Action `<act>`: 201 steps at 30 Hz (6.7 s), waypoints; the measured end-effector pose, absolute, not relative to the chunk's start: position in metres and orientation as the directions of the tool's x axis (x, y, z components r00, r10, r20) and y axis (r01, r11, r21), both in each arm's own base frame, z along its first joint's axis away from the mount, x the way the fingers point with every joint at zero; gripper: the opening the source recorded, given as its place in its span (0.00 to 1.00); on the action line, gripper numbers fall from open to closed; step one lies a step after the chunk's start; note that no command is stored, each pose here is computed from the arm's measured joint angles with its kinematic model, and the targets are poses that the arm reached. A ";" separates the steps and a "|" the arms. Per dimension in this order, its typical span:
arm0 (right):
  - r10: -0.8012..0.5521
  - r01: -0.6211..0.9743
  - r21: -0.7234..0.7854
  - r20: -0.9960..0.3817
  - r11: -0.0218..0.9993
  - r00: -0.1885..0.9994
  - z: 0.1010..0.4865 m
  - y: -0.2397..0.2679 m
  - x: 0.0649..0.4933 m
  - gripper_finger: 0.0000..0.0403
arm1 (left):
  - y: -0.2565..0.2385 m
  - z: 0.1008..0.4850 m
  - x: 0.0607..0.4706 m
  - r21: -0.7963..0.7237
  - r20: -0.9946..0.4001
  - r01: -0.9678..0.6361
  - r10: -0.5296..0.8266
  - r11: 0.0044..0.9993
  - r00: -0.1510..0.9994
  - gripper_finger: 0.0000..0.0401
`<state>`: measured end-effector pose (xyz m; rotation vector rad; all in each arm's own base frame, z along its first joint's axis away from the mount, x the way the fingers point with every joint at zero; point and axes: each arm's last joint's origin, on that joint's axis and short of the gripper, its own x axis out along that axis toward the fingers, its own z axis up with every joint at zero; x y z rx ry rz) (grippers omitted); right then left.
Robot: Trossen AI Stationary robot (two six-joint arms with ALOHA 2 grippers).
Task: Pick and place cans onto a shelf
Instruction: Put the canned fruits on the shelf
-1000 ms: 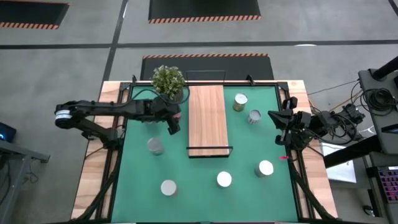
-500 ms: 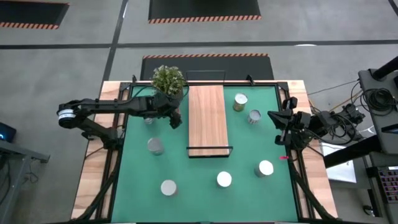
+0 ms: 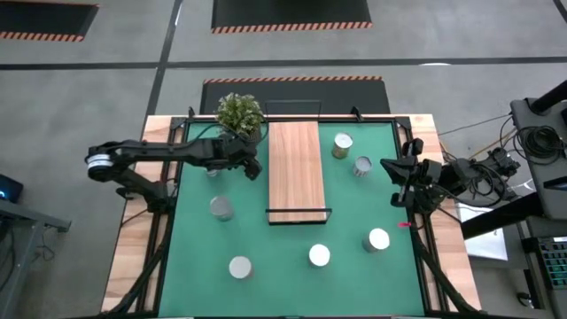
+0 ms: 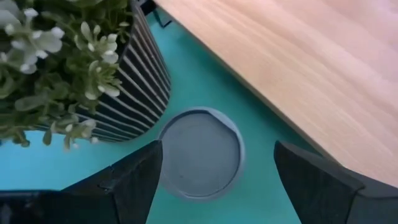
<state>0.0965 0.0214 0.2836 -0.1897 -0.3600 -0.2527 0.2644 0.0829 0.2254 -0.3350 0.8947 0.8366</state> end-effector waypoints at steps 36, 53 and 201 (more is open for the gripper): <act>-0.208 0.278 -0.151 0.362 0.949 0.909 0.283 0.022 0.097 0.02 | 0.084 0.205 0.263 0.081 -0.811 -0.815 0.513 0.574 0.281 0.72; -0.208 0.277 -0.152 0.361 0.949 0.909 0.283 0.022 0.097 0.02 | 0.087 0.198 0.268 0.094 -0.800 -0.831 0.539 0.548 0.264 0.75; -0.209 0.305 -0.226 0.367 0.925 0.906 0.283 0.021 0.097 0.02 | 0.076 0.247 0.355 0.261 -0.766 -0.205 0.332 0.943 0.550 0.67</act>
